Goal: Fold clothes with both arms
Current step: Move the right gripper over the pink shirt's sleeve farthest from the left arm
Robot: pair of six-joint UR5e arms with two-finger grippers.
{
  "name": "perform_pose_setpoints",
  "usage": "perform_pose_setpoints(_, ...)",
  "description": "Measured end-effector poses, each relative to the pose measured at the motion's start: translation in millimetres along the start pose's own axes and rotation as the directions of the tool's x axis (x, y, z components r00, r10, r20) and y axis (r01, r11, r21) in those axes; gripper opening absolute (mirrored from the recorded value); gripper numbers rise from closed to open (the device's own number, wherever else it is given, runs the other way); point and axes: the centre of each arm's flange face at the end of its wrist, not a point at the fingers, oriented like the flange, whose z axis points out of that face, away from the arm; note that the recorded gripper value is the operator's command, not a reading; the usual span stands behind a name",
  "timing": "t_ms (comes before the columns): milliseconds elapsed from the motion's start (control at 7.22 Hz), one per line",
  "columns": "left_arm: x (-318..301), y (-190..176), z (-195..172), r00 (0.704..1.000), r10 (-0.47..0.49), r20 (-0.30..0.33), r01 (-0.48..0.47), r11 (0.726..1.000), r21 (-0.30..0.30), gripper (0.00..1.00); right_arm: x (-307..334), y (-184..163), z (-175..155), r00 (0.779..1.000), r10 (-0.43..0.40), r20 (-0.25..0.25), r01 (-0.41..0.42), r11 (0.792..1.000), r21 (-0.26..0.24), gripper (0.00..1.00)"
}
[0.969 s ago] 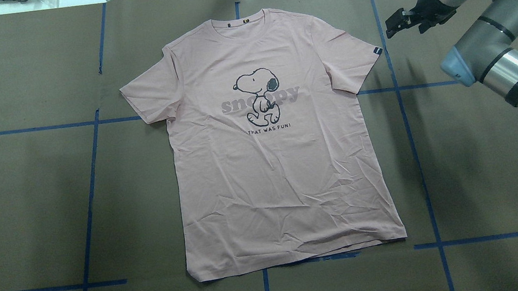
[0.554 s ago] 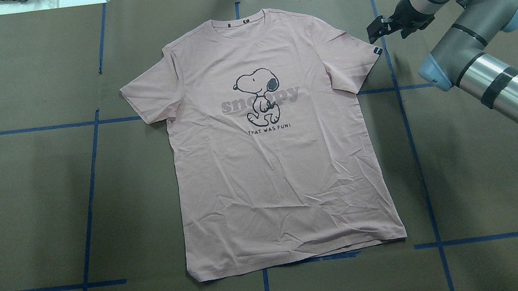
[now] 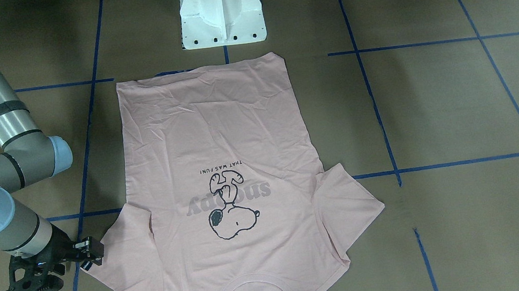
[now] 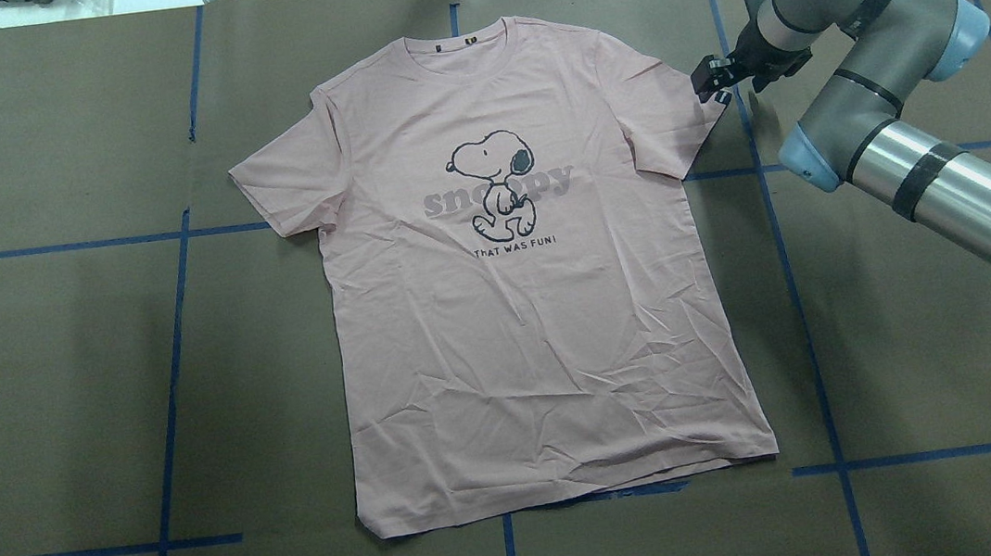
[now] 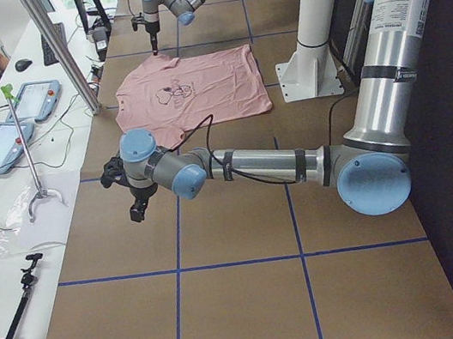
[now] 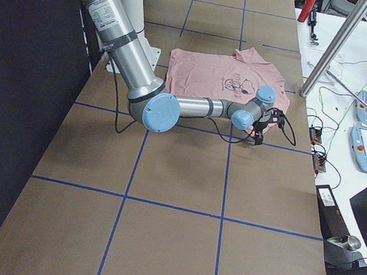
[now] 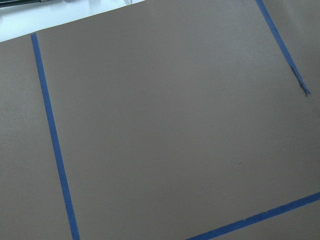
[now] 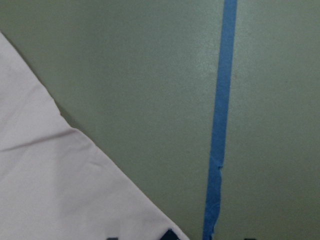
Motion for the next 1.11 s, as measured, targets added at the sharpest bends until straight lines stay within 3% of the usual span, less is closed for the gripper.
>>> perform_pose_setpoints(138,0,0,0,1.000,0.000,0.000,0.000,1.000,0.000,1.00,-3,-1,0,1.000,-0.001,0.000,0.001,1.000,0.000,0.04)
perform_pose_setpoints(277,0,0,0,1.000,0.000,0.000,0.000,1.000,0.001,1.00,-5,-2,0,1.000,-0.004,-0.001,0.004,1.000,-0.001,0.00)
perform_pose_setpoints(831,0,0,0,1.000,0.000,0.000,0.000,1.000,0.000,1.00,-27,-9,-9,0.999,-0.025,0.021,0.025,1.000,0.015,0.00)
perform_pose_setpoints(1107,0,0,0,1.000,0.000,0.000,0.000,1.000,0.001,1.00,-74,-16,-41,0.994,-0.054,0.092,0.048,0.997,0.057,0.00)
